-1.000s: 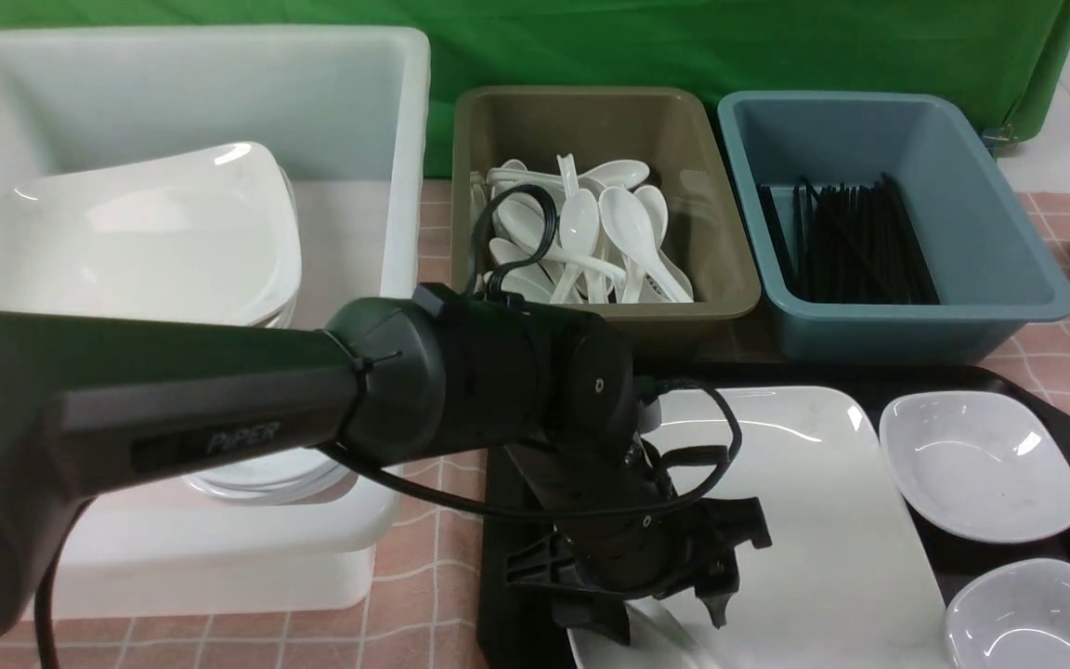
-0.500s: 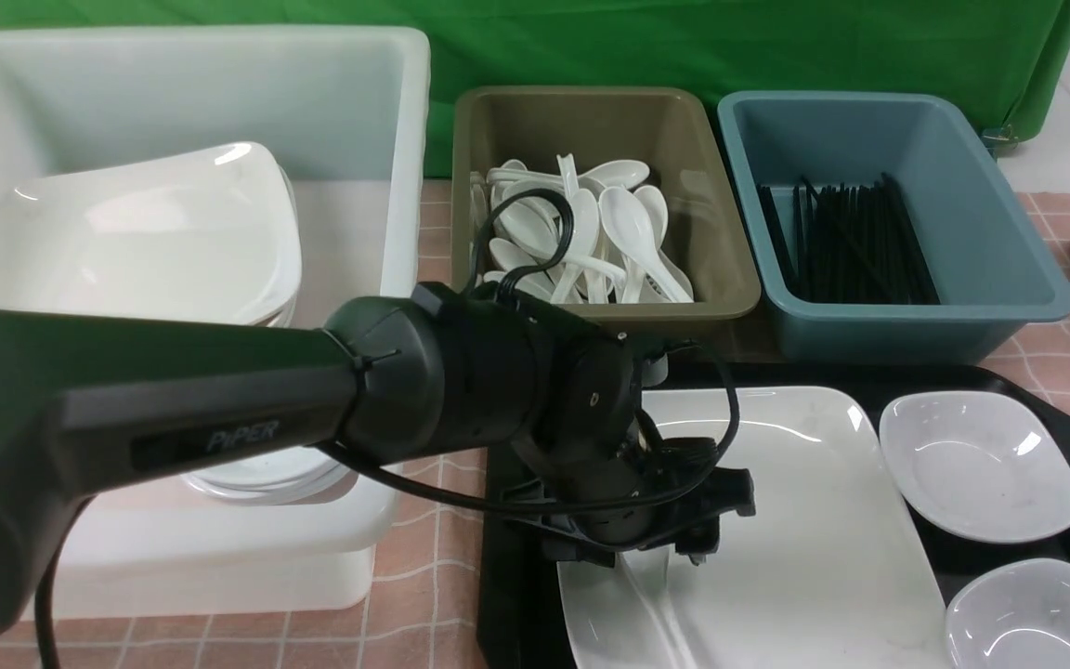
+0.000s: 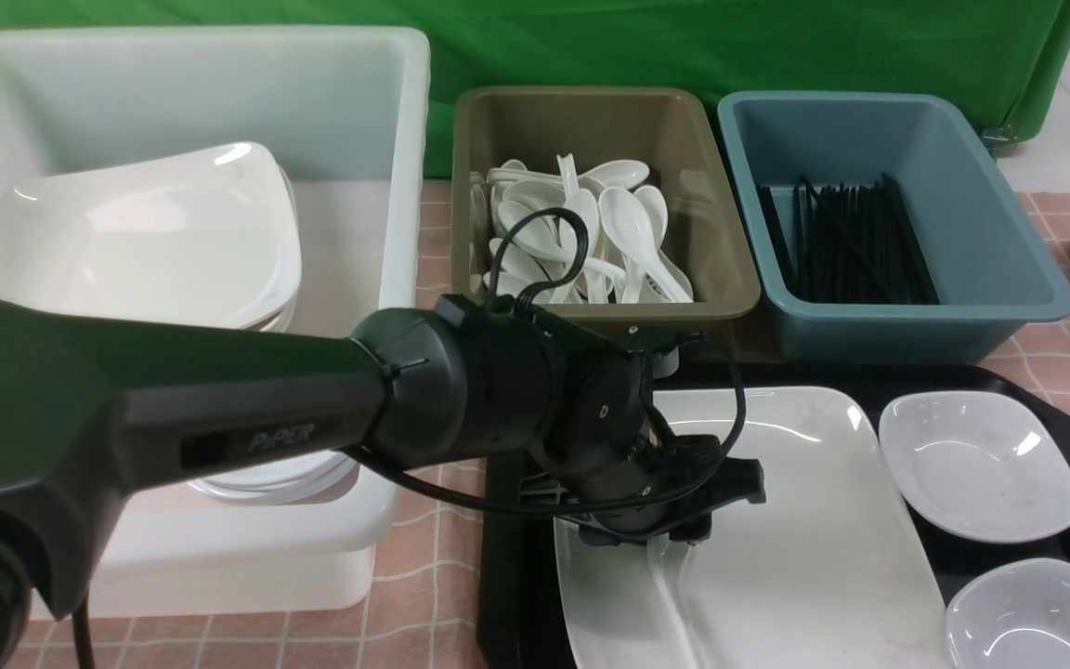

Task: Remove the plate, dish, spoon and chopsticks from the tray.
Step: Use the left arm to grab a soup spoon from the plate, then use the left arm to put the soup spoon into the small storage box in the middle

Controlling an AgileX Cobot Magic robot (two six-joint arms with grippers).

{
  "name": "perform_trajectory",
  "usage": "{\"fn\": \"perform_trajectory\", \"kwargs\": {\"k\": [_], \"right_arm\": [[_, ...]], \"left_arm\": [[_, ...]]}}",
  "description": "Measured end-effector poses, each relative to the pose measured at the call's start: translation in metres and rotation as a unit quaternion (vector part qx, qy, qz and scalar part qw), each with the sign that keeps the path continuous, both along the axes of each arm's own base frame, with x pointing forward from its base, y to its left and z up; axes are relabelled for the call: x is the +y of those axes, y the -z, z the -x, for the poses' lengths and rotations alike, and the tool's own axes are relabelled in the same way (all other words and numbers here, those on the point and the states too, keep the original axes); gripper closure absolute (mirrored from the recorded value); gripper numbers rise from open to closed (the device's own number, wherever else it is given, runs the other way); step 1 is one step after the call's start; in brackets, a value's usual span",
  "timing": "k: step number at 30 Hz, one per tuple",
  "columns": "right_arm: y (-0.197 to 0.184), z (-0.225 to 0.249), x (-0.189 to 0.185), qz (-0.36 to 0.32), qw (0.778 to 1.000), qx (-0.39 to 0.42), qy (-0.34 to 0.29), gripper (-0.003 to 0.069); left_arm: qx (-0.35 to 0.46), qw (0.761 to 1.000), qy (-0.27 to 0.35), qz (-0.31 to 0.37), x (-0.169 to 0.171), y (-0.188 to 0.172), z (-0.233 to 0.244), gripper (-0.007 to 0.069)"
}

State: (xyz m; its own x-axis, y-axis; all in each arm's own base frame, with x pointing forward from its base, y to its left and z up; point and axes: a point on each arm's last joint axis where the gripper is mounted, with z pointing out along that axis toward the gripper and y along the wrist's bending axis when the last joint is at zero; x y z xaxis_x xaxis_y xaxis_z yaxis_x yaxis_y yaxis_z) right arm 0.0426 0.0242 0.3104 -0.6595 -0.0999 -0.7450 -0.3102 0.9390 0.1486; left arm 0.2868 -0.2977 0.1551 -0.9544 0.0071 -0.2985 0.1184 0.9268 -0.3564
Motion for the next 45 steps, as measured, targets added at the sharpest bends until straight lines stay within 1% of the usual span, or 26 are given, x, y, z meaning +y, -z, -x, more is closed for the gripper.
{"fn": "perform_trajectory", "kwargs": {"k": [1, 2, 3, 5, 6, 10, 12, 13, 14, 15, 17, 20, 21, 22, 24, 25, 26, 27, 28, 34, 36, 39, 41, 43, 44, 45], "right_arm": [[0.000, 0.000, 0.000, 0.000, 1.000, 0.000, 0.000, 0.0491], [0.000, 0.000, 0.000, 0.000, 1.000, 0.000, 0.000, 0.0491], [0.000, 0.000, 0.000, 0.000, 1.000, 0.000, 0.000, 0.0489], [0.000, 0.000, 0.000, 0.000, 1.000, 0.000, 0.000, 0.0486], [0.000, 0.000, 0.000, 0.000, 1.000, 0.000, 0.000, 0.0484], [0.000, 0.000, 0.000, 0.000, 1.000, 0.000, 0.000, 0.0482], [0.000, 0.000, 0.000, 0.000, 1.000, 0.000, 0.000, 0.0481], [0.000, 0.000, 0.000, 0.000, 1.000, 0.000, 0.000, 0.0481], [0.000, 0.000, 0.000, 0.000, 1.000, 0.000, 0.000, 0.0481], [0.000, 0.000, 0.000, 0.000, 1.000, 0.000, 0.000, 0.0481], [0.000, 0.000, 0.000, 0.000, 1.000, 0.000, 0.000, 0.0481], [0.000, 0.000, 0.000, 0.000, 1.000, 0.000, 0.000, 0.0481], [0.000, 0.000, 0.000, 0.000, 1.000, 0.000, 0.000, 0.0481], [0.000, 0.000, 0.000, -0.001, 1.000, 0.001, -0.001, 0.0481], [0.000, 0.000, 0.001, -0.003, 1.000, 0.001, -0.001, 0.0476], [0.000, 0.000, 0.001, -0.003, 1.000, 0.001, -0.001, 0.0476], [0.000, 0.000, 0.001, -0.005, 1.000, 0.002, -0.002, 0.0472], [0.000, 0.000, 0.001, -0.005, 1.000, 0.002, -0.002, 0.0471], [0.000, 0.000, 0.001, -0.006, 1.000, 0.002, -0.002, 0.0466], [0.000, 0.001, 0.001, -0.015, 1.000, 0.008, 0.003, 0.0457], [0.001, 0.002, 0.001, -0.020, 1.000, 0.020, 0.009, 0.0453], [0.003, 0.003, 0.001, -0.018, 0.999, 0.032, 0.010, 0.0447], [0.003, 0.004, 0.001, -0.018, 0.999, 0.036, 0.010, 0.0441], [0.004, 0.004, 0.001, -0.017, 0.999, 0.038, 0.010, 0.0439], [0.004, 0.005, 0.001, -0.016, 0.999, 0.042, 0.009, 0.0436], [0.005, 0.005, 0.001, -0.014, 0.999, 0.047, 0.008, 0.0435]], "left_arm": [[0.000, 1.000, 0.001, 0.000, 0.000, 0.000, 0.000, 0.0388], [-0.001, 1.000, 0.002, -0.001, 0.000, 0.000, 0.000, 0.0411], [-0.002, 1.000, 0.011, -0.006, 0.000, 0.000, 0.000, 0.0468], [-0.003, 1.000, 0.019, -0.011, 0.001, 0.001, 0.001, 0.0551], [-0.005, 1.000, 0.022, -0.012, 0.001, -0.001, 0.001, 0.0568], [-0.007, 0.999, 0.029, -0.018, 0.005, -0.010, 0.004, 0.0571], [-0.036, 0.999, 0.023, -0.001, 0.014, -0.038, -0.001, 0.0571], [-0.040, 0.999, 0.024, 0.000, 0.014, -0.041, -0.001, 0.0571], [-0.066, 0.998, 0.009, 0.021, 0.023, -0.066, -0.009, 0.0571], [-0.085, 0.996, -0.001, 0.036, 0.029, -0.083, -0.014, 0.0571], [-0.118, 0.991, -0.013, 0.057, 0.037, -0.109, -0.024, 0.0571], [-0.195, 0.977, -0.023, 0.080, 0.056, -0.158, -0.052, 0.0571], [-0.199, 0.976, -0.021, 0.081, 0.055, -0.161, -0.053, 0.0571], [-0.226, 0.971, -0.022, 0.077, 0.065, -0.176, -0.068, 0.0571], [-0.249, 0.965, -0.025, 0.073, 0.072, -0.190, -0.085, 0.0571], [-0.249, 0.966, -0.027, 0.070, 0.074, -0.189, -0.089, 0.0571], [-0.263, 0.962, -0.027, 0.063, 0.078, -0.193, -0.105, 0.0571], [-0.260, 0.963, -0.027, 0.060, 0.079, -0.190, -0.107, 0.0571], [-0.268, 0.962, -0.026, 0.051, 0.081, -0.186, -0.123, 0.0571], [-0.273, 0.962, -0.012, 0.016, 0.081, -0.153, -0.159, 0.0564], [-0.277, 0.961, 0.000, -0.001, 0.078, -0.134, -0.170, 0.0541], [-0.271, 0.963, 0.002, -0.008, 0.076, -0.118, -0.176, 0.0467], [-0.265, 0.964, 0.003, -0.012, 0.077, -0.113, -0.177, 0.0382], [-0.264, 0.964, 0.005, -0.018, 0.078, -0.112, -0.177, 0.0316], [-0.262, 0.965, 0.006, -0.021, 0.079, -0.114, -0.176, 0.0261], [-0.258, 0.966, 0.008, -0.023, 0.080, -0.116, -0.175, 0.0225]]}}
